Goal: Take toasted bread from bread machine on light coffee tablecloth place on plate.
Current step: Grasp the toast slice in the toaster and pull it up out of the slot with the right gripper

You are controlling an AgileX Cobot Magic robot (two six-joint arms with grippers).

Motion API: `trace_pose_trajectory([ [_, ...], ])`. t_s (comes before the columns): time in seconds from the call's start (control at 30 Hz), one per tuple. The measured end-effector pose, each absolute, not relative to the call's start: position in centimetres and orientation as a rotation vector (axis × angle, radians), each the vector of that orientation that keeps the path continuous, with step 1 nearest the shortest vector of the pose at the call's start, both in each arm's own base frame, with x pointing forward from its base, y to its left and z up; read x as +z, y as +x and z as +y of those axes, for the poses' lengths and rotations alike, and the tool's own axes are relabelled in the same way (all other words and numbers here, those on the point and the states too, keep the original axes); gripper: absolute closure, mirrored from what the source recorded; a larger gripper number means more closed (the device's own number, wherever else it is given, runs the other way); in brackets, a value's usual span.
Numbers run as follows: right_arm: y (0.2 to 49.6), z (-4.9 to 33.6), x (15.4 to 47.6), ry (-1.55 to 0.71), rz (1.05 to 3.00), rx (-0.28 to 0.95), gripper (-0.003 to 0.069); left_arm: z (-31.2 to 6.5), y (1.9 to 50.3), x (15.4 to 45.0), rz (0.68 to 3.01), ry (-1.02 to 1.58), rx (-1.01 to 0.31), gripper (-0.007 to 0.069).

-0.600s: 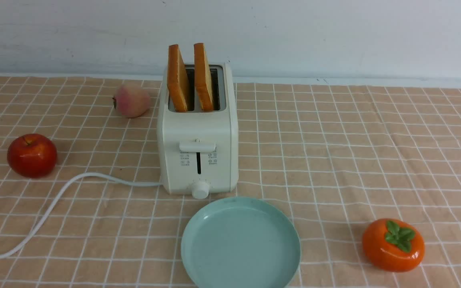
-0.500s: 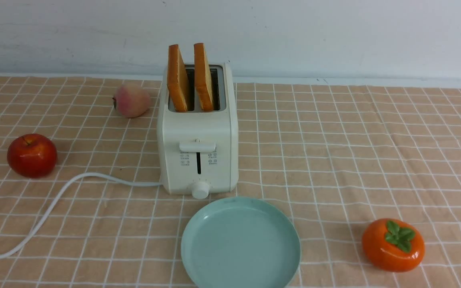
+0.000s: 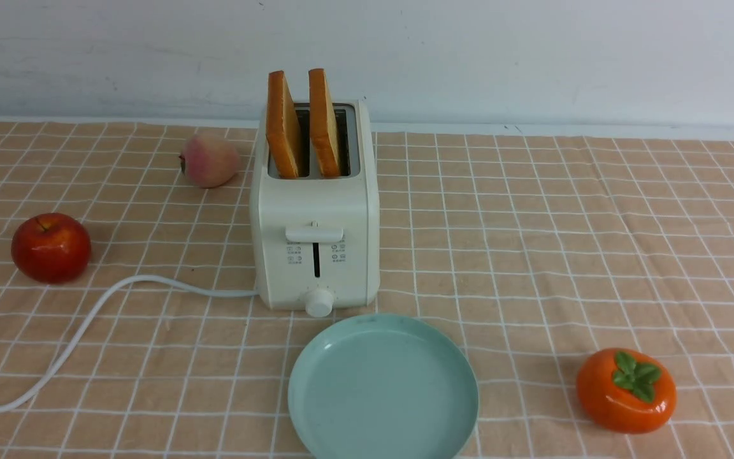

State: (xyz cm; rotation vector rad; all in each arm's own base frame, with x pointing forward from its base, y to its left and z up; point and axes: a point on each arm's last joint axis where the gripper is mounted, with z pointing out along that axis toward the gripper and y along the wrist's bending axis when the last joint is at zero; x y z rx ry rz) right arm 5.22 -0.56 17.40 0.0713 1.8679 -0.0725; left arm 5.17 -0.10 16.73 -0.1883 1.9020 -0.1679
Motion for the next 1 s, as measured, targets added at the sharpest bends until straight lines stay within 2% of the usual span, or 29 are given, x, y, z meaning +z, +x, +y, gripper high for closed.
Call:
trace_pose_trajectory([
  [0.57, 5.2, -0.6, 17.4, 0.071, 1.867, -0.073, 0.0419, -0.1, 5.2, 16.8, 1.899, -0.185, -0.164, 0.0387],
  [0.83, 5.2, -0.6, 17.4, 0.057, 1.865, -0.095, 0.0419, -0.1, 5.5, 17.9, 1.767, -0.160, -0.165, 0.0387],
  [1.0, 5.6, -0.5, 19.2, 0.024, 1.649, -0.104, 0.0419, -0.2, 5.7, 19.5, 1.594, -0.139, -0.185, 0.0387],
])
